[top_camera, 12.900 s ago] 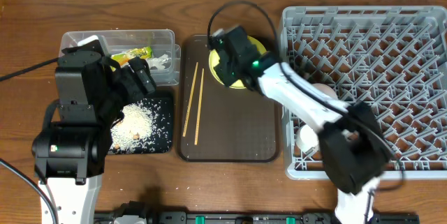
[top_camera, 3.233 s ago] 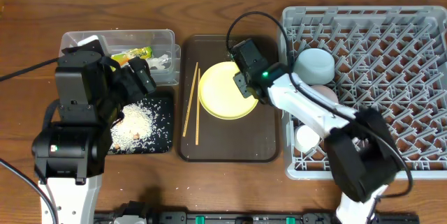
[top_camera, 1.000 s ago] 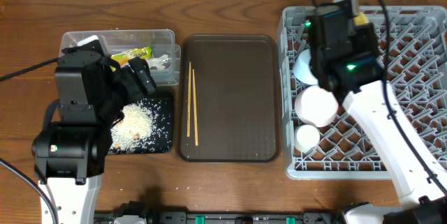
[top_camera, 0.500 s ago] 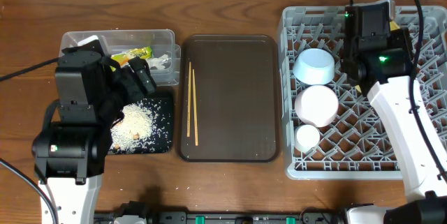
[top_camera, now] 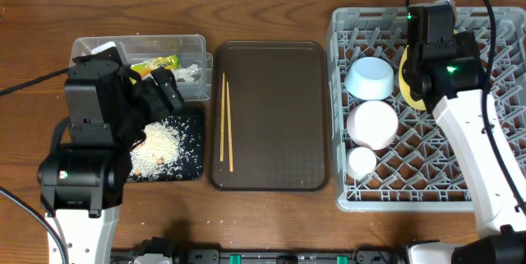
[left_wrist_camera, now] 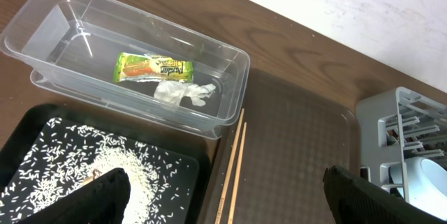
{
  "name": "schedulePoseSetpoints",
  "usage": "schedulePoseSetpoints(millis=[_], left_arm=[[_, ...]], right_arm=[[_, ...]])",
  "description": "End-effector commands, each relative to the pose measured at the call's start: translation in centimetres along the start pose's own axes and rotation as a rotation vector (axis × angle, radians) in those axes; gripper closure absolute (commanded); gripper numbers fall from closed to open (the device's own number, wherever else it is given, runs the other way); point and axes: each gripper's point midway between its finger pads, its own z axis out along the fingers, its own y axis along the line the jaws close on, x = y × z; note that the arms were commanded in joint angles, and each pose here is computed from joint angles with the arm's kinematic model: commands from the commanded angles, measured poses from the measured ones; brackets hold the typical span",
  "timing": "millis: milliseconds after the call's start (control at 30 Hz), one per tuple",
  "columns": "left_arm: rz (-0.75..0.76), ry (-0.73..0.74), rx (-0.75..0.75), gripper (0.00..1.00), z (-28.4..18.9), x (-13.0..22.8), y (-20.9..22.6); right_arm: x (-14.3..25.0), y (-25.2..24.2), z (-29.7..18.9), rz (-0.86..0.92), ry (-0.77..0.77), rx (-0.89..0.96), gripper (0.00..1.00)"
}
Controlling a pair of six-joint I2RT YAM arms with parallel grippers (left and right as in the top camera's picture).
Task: Sort waste into correct bins and load items into the dishwasher rack
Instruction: 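Stand the yellow plate upright in the rack's right slots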
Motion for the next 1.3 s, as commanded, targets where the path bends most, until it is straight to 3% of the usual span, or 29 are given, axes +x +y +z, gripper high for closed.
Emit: schedulePoseSetpoints(millis=[0,333,533,1267], left_arm=[[0.006,-0.016,0.001,0.09,-0.3,-0.5,-0.1],[0.006,-0.016,0.001,0.09,-0.3,-0.5,-0.1],[0.006,-0.015,0.001,0.09,-0.3,-0.5,-0.1],[0.006,-0.016,0.001,0.09,-0.3,-0.5,-0.1]], right_arm=[[-0.2,-1.6,0.1,-0.033,-0.007,0.031,0.99],[0.9,-3.0,1.6,-0.088,0.027,0.027,0.99],[1.2,-1.5,2.4,-0.089,0.016,-0.086,0.99],[1.0,0.8,4.9,-0.116,0.049,-0.096,0.99]])
